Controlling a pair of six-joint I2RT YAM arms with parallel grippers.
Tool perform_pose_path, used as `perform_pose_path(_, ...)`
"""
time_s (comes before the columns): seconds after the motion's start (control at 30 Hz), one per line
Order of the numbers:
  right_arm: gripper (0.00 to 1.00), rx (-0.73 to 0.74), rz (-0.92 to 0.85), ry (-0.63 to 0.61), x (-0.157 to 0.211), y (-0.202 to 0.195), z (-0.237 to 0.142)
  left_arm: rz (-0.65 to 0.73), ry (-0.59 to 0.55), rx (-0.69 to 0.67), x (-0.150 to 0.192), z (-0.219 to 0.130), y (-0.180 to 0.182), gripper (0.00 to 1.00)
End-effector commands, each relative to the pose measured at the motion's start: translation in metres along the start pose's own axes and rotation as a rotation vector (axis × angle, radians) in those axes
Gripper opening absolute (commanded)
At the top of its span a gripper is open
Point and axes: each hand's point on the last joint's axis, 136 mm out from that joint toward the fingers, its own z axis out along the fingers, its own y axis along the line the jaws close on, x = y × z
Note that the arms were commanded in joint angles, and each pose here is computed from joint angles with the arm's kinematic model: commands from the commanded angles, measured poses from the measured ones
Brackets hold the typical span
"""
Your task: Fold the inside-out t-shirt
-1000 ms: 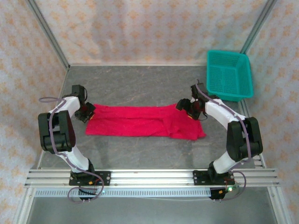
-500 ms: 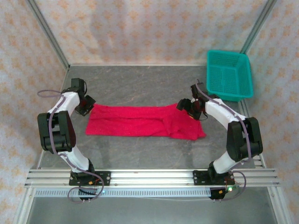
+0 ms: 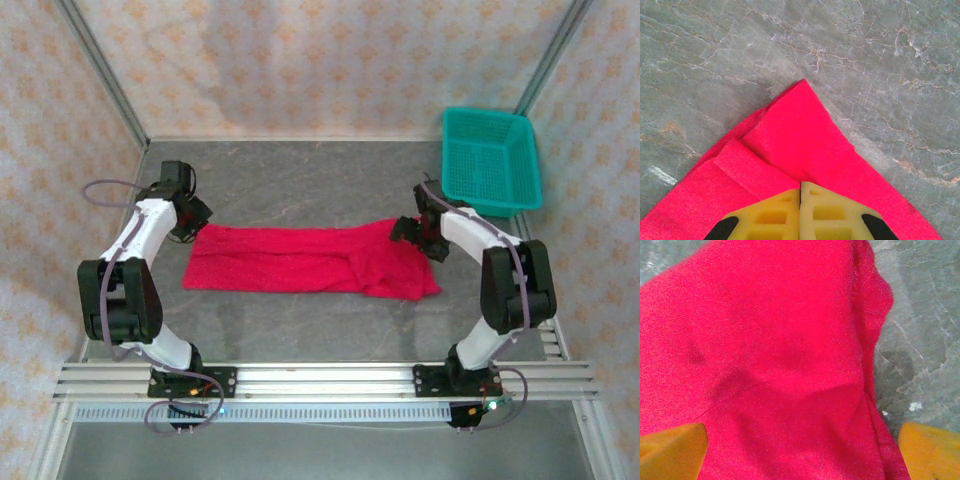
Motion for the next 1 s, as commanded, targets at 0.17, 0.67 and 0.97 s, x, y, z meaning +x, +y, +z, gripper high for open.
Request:
perform_pose_path(0.17,0.92,-0.004,-0.085,0.023,-0.003,0.007,0.024,0.032,-0.015,-0.034,0.002,-0.011,0.011,0.09)
perform_pose_path(0.67,0.15,-0.128,-0.063,0.034,0.019,0.033,0.028,0.03,-0.012,-0.011,-0.001,-0.015,0.004,0.07)
perform_pose_path(0.97,0.0,-0.027,0.035,-0.085,-0.003,-0.011,-0.027,0.055,0.033,0.083,0.036,-0.005,-0.031,0.07)
